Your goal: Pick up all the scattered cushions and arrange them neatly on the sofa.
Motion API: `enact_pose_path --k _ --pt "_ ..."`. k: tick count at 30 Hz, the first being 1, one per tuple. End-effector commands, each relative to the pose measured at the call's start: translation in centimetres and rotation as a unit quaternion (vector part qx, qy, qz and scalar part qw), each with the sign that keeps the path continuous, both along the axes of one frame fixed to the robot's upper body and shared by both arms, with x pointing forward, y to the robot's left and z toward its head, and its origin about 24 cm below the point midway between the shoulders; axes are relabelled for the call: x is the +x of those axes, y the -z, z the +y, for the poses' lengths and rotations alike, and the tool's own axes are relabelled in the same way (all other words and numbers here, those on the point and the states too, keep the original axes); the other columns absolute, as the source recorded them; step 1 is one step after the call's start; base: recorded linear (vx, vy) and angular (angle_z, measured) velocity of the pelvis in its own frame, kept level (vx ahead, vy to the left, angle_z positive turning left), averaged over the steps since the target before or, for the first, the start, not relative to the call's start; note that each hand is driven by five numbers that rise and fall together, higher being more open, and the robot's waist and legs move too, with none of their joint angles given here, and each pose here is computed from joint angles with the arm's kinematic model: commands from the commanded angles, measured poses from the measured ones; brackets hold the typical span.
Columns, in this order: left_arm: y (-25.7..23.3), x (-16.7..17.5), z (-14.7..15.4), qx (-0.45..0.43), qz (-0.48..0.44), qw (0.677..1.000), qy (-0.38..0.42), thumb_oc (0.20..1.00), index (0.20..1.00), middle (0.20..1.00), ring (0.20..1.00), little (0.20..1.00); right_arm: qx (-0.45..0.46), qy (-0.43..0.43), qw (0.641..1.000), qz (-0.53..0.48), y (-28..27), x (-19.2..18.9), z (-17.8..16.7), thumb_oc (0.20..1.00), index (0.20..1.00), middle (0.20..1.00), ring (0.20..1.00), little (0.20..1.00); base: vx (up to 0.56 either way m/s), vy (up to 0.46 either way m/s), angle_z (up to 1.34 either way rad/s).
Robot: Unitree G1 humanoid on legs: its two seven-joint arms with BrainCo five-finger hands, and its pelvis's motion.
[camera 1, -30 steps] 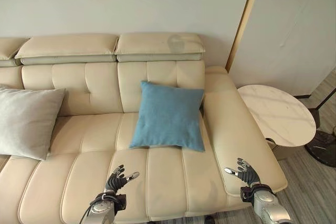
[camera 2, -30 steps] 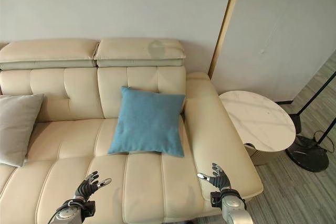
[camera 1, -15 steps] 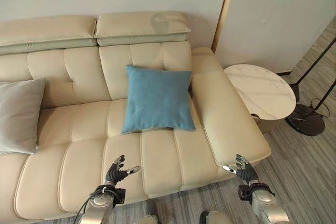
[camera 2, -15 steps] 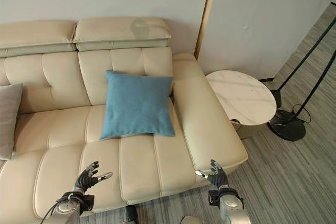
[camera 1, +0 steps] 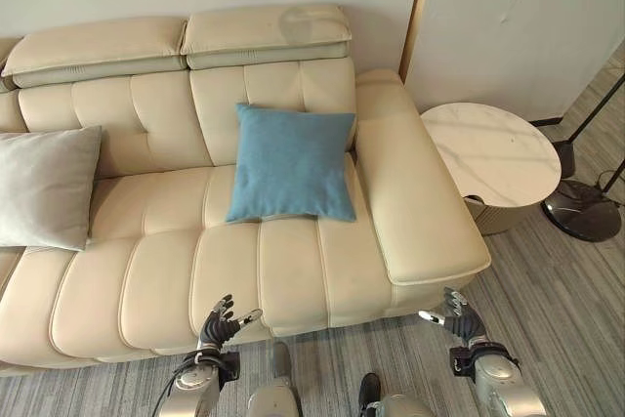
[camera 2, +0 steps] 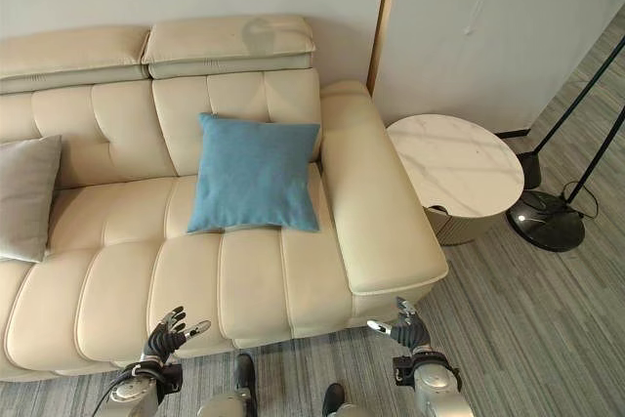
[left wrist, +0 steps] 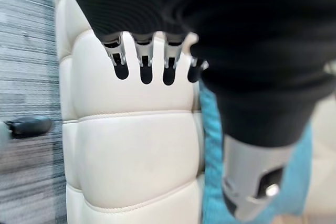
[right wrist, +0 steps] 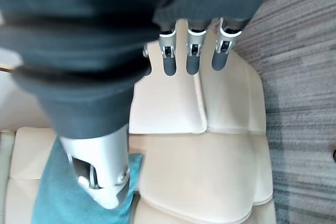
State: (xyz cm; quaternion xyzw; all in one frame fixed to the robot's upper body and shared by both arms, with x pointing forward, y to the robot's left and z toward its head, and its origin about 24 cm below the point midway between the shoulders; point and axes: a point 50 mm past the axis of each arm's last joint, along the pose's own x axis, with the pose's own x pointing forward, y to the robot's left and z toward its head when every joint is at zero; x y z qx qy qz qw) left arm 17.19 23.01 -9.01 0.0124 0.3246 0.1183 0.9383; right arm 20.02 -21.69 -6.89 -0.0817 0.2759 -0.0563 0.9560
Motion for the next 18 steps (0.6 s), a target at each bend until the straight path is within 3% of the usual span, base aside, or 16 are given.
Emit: enact_pose_path --k 1,8,18 --pt "-1.8 1.3 1.1 0.002 -0.055 0.998 -0.014 1.0 1.0 1.0 1.0 1.0 0.0 -0.019 0.997 -0.078 -2.7 2.9 0.5 1.0 1.0 1.0 1.0 1.0 -0.01 0.046 0.15" --pt "-1.5 0.7 1.2 0.021 -0.039 0.999 0.004 1.0 1.0 1.0 1.0 1.0 -0.006 0.014 0.998 -0.057 -1.9 1.8 -0.9 1.0 1.0 1.0 1.0 1.0 0.05 0.1 0.39" --pt "-1.7 -0.1 1.6 0.032 -0.037 0.999 0.012 1.0 1.0 1.0 1.0 1.0 -0.015 0.011 1.0 -0.024 -0.9 1.1 -1.3 1.0 1.0 1.0 1.0 1.0 0.0 0.065 -0.01"
